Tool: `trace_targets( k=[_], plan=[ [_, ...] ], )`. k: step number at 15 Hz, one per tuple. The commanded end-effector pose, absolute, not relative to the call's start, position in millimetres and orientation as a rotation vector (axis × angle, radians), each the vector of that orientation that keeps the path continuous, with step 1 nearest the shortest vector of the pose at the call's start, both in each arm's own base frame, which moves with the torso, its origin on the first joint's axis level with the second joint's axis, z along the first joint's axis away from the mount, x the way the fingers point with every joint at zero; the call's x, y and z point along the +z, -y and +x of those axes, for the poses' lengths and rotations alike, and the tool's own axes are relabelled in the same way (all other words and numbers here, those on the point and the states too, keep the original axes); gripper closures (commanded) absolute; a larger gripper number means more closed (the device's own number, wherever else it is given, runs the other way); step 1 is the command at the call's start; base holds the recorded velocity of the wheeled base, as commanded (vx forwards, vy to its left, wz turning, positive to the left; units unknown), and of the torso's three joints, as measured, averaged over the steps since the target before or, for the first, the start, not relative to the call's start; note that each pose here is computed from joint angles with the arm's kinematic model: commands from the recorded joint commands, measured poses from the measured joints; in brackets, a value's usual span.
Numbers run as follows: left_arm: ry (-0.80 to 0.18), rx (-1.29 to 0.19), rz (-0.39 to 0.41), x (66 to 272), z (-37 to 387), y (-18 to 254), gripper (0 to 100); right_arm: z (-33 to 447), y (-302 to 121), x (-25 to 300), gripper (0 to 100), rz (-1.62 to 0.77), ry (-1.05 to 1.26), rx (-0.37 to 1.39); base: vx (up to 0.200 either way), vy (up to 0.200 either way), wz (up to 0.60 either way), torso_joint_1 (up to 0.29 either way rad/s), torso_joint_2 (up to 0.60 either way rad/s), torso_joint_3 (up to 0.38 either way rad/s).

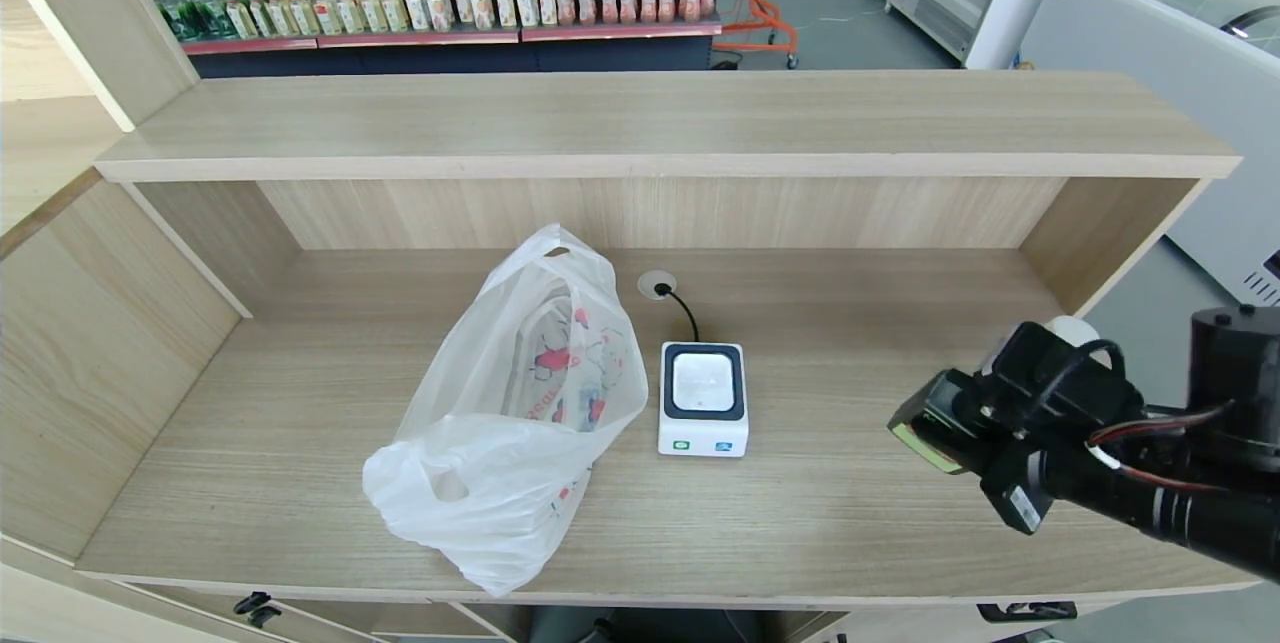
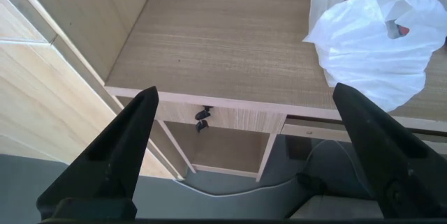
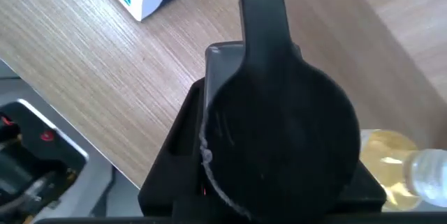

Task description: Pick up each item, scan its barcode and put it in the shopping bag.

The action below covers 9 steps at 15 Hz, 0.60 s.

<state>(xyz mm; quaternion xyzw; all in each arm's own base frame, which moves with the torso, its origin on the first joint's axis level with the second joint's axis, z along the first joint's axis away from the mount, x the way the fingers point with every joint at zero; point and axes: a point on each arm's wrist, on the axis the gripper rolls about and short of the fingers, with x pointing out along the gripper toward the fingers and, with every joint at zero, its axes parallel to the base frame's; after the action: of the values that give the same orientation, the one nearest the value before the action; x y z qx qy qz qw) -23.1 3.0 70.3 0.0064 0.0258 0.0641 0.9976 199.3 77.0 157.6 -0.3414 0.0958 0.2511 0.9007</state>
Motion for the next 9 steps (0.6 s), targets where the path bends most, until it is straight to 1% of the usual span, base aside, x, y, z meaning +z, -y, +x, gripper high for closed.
trace_targets(
  k=[1,4,5,6,7,9],
  plan=[
    [-0.051,0.129,0.013,70.3,-23.1,-3.0,0,181.8,-70.0,173.1,100,-0.751,-0.105,0.499,0.0,0.0,0.0,0.0,0.0,0.0],
    [-0.051,0.129,0.013,70.3,-23.1,-3.0,0,177.7,-69.6,178.1,100,-1.026,0.005,0.527,0.0,0.0,0.0,0.0,0.0,0.0],
    [-0.051,0.129,0.013,70.3,-23.1,-3.0,0,176.7,-69.8,178.9,100,-1.059,0.031,0.551,0.0,0.0,0.0,0.0,0.0,0.0],
    [-0.051,0.129,0.013,70.3,-23.1,-3.0,0,175.9,-69.9,179.5,100,-1.134,0.089,0.6,0.0,0.0,0.0,0.0,0.0,0.0],
    [-0.051,0.129,0.013,70.3,-23.1,-3.0,0,176.5,-69.4,180.7,100,-1.274,0.191,0.654,0.0,0.0,0.0,0.0,0.0,0.0],
    [-0.051,0.129,0.013,70.3,-23.1,-3.0,0,176.7,-72.0,179.8,100,-1.416,0.336,0.742,0.0,0.0,0.0,0.0,0.0,0.0]
  ],
)
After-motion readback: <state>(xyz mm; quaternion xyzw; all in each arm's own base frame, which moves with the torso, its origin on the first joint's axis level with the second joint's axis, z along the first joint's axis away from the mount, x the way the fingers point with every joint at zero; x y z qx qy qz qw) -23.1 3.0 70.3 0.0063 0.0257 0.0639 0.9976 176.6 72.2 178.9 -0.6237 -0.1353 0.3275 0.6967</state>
